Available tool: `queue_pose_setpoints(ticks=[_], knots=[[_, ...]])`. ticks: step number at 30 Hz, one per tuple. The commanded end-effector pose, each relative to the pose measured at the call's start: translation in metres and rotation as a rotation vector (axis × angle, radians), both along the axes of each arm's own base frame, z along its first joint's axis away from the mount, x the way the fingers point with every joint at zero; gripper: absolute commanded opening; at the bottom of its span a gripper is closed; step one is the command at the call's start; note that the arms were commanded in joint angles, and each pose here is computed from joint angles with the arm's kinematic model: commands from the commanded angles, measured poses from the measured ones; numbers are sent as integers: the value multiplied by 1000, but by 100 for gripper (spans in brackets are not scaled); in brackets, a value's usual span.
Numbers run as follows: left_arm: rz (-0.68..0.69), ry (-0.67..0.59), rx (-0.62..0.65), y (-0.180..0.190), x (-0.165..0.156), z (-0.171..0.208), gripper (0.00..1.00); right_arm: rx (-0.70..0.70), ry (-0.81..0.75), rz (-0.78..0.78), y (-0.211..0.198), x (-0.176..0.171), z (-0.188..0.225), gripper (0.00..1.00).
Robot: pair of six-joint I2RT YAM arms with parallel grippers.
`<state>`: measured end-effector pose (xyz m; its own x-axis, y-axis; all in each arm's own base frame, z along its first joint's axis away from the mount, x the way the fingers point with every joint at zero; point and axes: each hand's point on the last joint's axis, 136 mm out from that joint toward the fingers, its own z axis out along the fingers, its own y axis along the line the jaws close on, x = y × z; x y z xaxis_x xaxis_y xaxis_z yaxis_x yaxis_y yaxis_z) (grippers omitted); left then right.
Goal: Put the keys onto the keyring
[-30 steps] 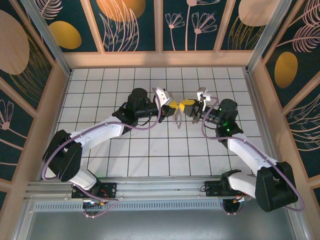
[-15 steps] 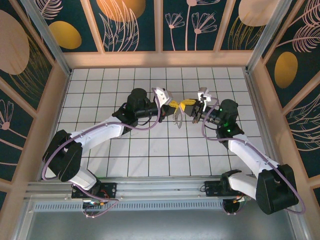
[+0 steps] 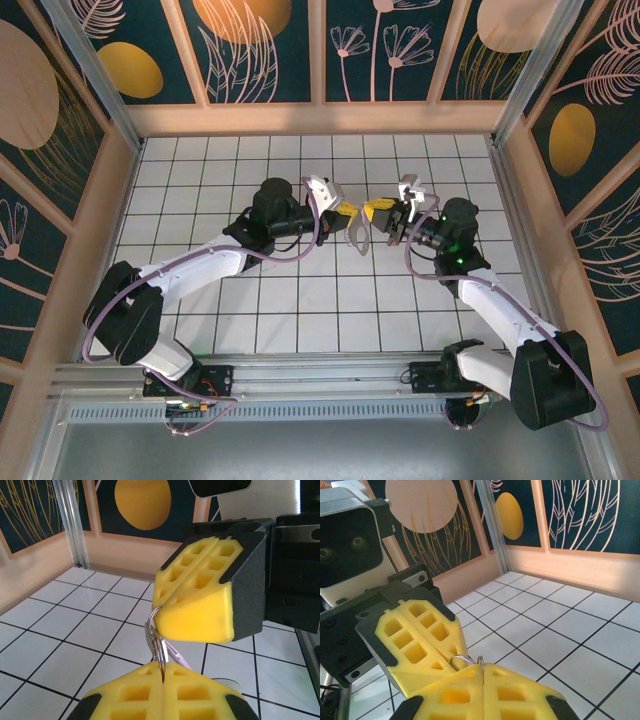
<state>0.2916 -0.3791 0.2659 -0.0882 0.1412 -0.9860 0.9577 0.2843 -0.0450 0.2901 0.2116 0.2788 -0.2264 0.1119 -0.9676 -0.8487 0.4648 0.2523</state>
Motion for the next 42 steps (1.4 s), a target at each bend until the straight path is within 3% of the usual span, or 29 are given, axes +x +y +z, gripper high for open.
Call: queue_pose_setpoints(ticks=[1,3,6,24,31,36,42], knots=[[-42,-49,-43,2,-12,21,0,17,-31,-73,-14,11,10,27],[-46,-50,-40,2,-13,21,0,26,-29,-87,-20,10,10,38],[-51,-48,-30,1,-13,19,0,51,-39,-88,-26,6,14,44],[-157,-13,-11,-7,-25,20,0,52,-20,233,-4,-18,9,45],[-182,1,-12,-9,-27,20,0,57,-26,270,0,-20,14,40],[-187,5,-12,-11,-27,20,0,56,-22,303,6,-21,14,30],[-196,12,-6,-12,-27,18,0,56,-35,344,12,-26,17,5]])
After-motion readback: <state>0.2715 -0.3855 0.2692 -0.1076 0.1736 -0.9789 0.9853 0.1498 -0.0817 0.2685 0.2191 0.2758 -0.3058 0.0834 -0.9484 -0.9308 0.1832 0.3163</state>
